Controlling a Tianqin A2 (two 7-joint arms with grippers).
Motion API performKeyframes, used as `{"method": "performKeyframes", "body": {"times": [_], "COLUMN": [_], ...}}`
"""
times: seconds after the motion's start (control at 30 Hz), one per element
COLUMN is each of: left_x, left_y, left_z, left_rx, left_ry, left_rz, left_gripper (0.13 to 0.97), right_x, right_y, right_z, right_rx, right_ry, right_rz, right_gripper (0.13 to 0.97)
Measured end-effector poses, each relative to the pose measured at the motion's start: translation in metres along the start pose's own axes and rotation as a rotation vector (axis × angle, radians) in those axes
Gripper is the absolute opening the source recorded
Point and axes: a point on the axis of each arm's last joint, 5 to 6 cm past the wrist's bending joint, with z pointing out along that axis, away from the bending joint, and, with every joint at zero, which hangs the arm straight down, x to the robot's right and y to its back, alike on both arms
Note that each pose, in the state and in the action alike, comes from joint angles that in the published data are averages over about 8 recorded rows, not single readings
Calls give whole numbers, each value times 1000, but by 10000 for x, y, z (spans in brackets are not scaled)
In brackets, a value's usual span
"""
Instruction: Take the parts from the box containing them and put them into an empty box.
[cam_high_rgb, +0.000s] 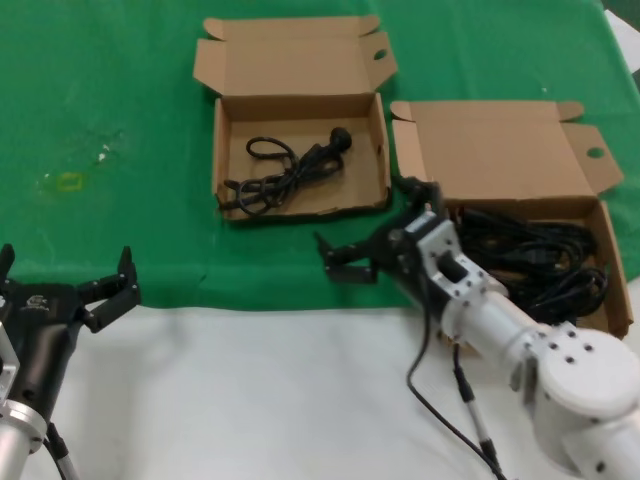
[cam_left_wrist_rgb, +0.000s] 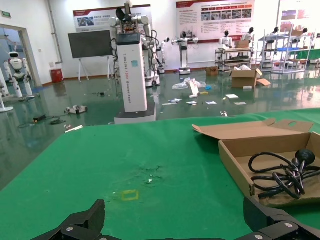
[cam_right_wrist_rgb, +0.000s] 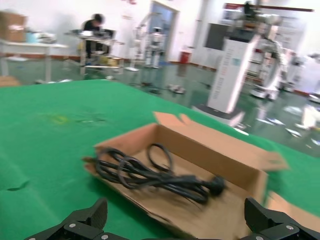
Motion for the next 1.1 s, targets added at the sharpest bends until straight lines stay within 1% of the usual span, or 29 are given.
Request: {"method": "performKeyframes", "body": {"times": [0.37, 0.67, 0.8, 1.1], "left_x": [0, 0, 0, 0], "left_y": [0, 0, 0, 0], "left_z": [0, 0, 0, 0], "left_rx": [0, 0, 0, 0], "left_ry": [0, 0, 0, 0], "left_rz": [0, 0, 0, 0], "left_gripper": [966, 966, 966, 966], "right_x": [191, 354, 383, 387], "right_y": [203, 284, 290, 290], "right_z": [-626, -1150, -1246, -1259], "right_rx": [-17, -24, -25, -25], "right_ry": [198, 350, 377, 380], "right_rz": [163, 248, 259, 261], "right_gripper": [966, 966, 966, 966]}}
